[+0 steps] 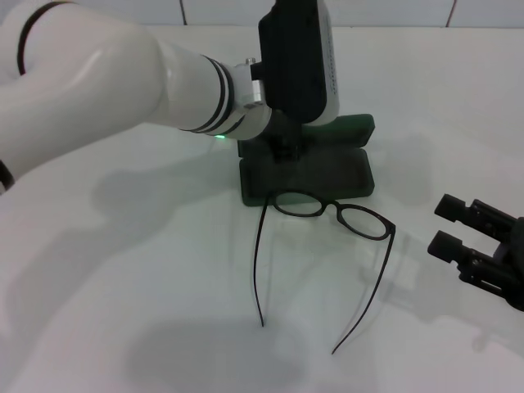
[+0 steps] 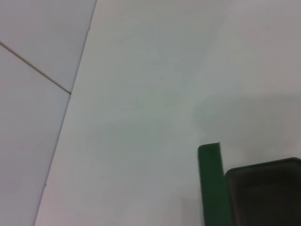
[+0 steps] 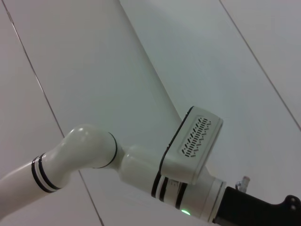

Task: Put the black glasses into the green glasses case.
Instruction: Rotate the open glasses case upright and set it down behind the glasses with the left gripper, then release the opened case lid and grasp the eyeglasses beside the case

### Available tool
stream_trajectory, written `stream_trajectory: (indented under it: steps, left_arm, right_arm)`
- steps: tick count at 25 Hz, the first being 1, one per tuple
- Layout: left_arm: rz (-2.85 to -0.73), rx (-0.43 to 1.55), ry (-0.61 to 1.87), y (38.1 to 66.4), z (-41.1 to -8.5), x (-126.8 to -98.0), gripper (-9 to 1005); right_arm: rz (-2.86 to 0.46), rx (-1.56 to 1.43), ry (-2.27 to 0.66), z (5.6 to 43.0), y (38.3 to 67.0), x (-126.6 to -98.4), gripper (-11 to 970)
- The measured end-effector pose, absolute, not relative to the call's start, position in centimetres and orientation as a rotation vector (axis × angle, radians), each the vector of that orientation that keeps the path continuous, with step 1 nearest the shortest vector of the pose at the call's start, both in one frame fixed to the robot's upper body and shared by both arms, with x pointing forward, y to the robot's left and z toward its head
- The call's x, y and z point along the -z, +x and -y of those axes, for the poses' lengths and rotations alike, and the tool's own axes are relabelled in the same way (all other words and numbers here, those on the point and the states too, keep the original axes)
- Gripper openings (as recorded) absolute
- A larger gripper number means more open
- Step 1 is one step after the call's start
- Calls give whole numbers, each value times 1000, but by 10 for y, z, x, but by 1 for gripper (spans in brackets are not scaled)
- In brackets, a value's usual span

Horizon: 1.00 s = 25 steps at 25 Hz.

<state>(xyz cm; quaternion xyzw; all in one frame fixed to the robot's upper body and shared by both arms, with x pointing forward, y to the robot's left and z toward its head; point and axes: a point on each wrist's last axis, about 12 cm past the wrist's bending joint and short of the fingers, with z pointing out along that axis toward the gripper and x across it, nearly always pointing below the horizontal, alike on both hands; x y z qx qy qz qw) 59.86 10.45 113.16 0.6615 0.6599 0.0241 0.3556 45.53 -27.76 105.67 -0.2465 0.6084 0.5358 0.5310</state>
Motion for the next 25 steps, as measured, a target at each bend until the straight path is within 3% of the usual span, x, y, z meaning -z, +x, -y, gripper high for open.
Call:
stream_trajectory:
  steps: [3,17,22,25]
  left_arm:
    - [-1708,-55,1710,598,-104,-1131,330]
    - [-1624,-40,1640,579,-107,-1161,376]
    - [-1546,41,1465,560,-114,-1193,374]
    - [-1501,188,1218,548,-128,-1213,372]
  right_arm:
    - [-1451,-1278,-588,278,454,-1056,619]
    - [-1521,-1243,-617,274,460,-1050,607]
    - [-1537,-1201,-707,271,472,-1055,603]
    - [-1572,-1183,-815,270,486,-1067,600]
